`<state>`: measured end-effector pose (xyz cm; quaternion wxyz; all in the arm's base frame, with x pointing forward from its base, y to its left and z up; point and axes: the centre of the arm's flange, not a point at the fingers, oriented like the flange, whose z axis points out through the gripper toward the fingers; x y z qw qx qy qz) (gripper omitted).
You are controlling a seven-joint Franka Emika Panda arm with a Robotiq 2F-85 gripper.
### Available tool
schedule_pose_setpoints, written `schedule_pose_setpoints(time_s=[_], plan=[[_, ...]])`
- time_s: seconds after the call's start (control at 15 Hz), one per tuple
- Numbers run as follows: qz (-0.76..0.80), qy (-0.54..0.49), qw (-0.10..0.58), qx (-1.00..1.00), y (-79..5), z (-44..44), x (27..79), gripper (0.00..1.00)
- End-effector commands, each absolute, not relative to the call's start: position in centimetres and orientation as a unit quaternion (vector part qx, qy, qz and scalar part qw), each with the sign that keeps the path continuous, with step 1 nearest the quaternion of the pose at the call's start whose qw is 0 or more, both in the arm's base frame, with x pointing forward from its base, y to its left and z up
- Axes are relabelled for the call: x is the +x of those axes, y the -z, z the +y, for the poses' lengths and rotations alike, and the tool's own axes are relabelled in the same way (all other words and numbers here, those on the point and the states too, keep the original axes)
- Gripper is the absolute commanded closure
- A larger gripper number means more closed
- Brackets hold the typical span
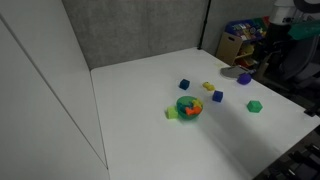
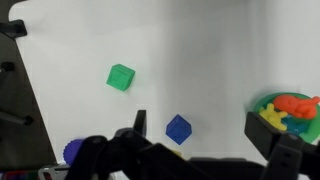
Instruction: Put the orange toy in the bowl
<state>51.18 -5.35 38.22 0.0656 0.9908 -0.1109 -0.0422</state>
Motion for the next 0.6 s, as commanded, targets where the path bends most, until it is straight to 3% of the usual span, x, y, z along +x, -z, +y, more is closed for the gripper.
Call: schedule_pose_setpoints(time_s=[0.0,0.53], plan=[[-0.068,0.034,0.038,0.996,-40.7,-5.7,49.2,0.00],[-0.043,0.029,0.037,0.998,-40.7,-5.5,49.3,0.00]])
